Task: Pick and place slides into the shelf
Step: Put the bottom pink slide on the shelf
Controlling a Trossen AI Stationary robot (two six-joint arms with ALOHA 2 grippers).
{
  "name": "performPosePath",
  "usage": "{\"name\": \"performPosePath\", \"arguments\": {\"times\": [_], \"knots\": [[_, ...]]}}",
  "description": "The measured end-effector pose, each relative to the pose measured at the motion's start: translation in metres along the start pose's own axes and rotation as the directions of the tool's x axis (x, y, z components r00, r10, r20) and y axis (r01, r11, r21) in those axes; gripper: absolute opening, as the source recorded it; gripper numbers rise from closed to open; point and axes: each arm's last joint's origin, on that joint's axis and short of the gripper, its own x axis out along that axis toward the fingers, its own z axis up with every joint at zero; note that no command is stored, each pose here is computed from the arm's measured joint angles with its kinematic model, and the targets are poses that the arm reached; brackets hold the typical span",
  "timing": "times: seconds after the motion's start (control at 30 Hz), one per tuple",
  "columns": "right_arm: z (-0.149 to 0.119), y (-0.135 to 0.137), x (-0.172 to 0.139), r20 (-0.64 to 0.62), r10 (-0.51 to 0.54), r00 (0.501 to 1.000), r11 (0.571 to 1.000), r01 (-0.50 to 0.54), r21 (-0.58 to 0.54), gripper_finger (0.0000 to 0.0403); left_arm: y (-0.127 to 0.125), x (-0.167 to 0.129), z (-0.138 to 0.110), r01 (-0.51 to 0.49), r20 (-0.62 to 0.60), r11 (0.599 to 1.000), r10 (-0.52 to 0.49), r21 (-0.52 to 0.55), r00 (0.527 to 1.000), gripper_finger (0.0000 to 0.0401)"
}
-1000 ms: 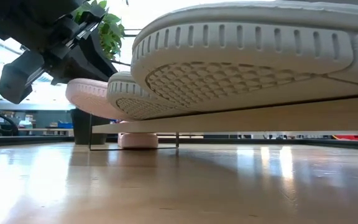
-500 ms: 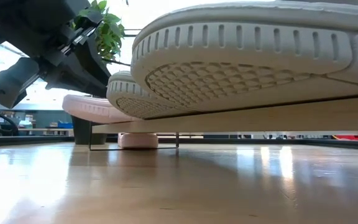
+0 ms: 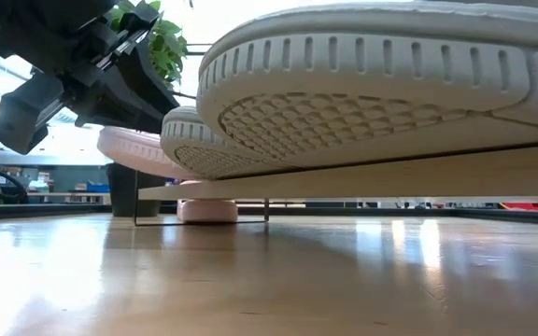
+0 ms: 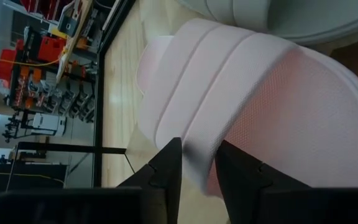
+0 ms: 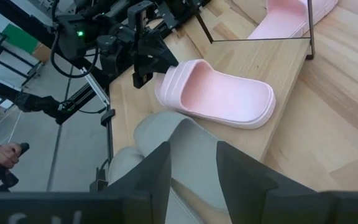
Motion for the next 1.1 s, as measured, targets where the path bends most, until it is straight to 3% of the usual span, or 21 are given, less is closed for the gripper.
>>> {"name": "performPosePath", "arguments": {"times": [0.17,0.33,0.8,1.1], "knots": [[0.000,0.000,0.000,0.000,0.000,1.000,1.000,0.000,-0.001,0.0133,0.000,0.000,0.000,0.000,-0.002,1.000,0.000,0.003,1.000,0.0082],[0.000,0.000,0.000,0.000,0.000,1.000,1.000,0.000,0.000,0.0133,0.002,0.000,0.000,-0.056,-0.017,0.995,0.057,0.078,0.998,0.0015],[0.001,0.000,0.000,0.017,-0.014,1.000,1.000,0.014,0.000,0.0133,0.032,-0.009,0.041,-0.134,-0.007,0.982,0.136,0.134,0.991,0.0006],[0.001,0.000,0.000,0.018,-0.015,1.000,1.000,0.015,-0.008,0.0133,0.034,-0.011,0.040,-0.123,-0.046,0.979,0.132,0.162,0.990,0.0005]]}}
